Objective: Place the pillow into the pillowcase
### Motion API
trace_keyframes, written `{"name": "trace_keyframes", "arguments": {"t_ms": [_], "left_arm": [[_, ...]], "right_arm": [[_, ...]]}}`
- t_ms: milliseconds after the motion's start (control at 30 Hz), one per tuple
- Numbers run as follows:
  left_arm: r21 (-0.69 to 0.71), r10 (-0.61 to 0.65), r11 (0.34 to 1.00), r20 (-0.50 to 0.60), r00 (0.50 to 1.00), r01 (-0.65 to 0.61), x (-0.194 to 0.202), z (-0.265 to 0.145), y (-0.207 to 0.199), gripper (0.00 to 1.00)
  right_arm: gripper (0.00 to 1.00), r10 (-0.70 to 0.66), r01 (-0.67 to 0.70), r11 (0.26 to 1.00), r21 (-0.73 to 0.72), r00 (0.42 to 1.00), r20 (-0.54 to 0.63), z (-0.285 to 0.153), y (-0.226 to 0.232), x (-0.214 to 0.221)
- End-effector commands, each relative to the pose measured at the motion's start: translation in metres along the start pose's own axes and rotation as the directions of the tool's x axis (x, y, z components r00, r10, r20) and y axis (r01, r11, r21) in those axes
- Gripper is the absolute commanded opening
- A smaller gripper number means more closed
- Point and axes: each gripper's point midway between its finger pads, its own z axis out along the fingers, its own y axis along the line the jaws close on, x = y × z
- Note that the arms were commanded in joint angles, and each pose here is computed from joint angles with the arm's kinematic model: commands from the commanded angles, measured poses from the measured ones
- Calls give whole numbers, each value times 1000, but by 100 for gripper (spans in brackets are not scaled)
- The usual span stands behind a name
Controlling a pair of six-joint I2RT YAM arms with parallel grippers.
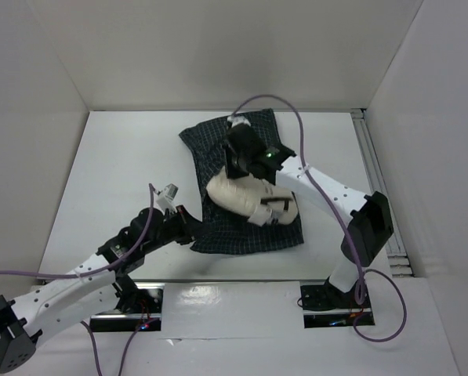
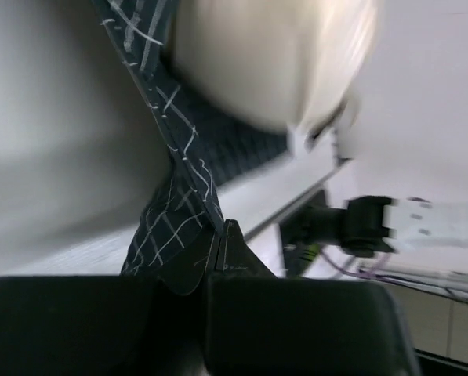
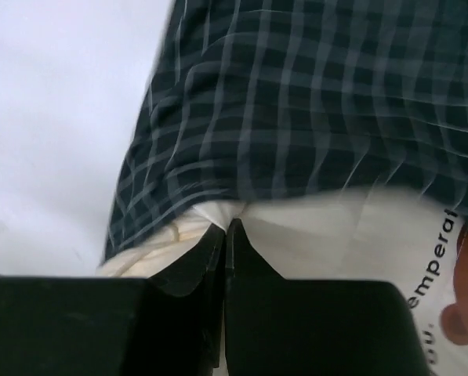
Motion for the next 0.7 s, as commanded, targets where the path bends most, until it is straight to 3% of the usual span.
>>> {"name": "trace_keyframes", "arguments": {"t_ms": [0, 33, 100, 167, 333, 467, 500, 600, 667], "left_arm": [[256, 35, 967, -90, 995, -11, 8, -31, -69, 0], [274, 31, 962, -94, 995, -4, 8, -35, -73, 0], [306, 19, 952, -93, 995, 11, 10, -42, -76, 0], [309, 5, 951, -94, 996, 25, 13, -45, -72, 0], [285, -17, 958, -64, 998, 35, 7, -54, -71, 0], [273, 32, 961, 4, 999, -31, -15, -56, -87, 0], [265, 46, 963, 2, 999, -45, -18, -54, -91, 0], [254, 88, 964, -30, 996, -78, -23, -44, -106, 0], [297, 65, 954, -79, 995, -39, -12, -39, -106, 0]], "right_arm": [[0, 11, -35, 998, 55, 922, 387, -44, -8, -131], [0, 10, -15, 1000, 10, 926, 377, -38, 3, -126], [0, 0, -9, 999, 36, 969, 246, 20, -7, -70], [0, 2, -6, 997, 83, 998, 56, 78, -25, 1], [0, 43, -42, 997, 57, 999, -7, 111, -30, 34], [0, 63, -65, 998, 19, 995, 79, 98, -18, -21], [0, 68, -65, 998, -27, 984, 167, 78, 0, -66], [0, 90, -60, 993, -100, 941, 327, 24, 20, -142], [0, 95, -51, 990, -128, 928, 361, 13, 31, -152]]}}
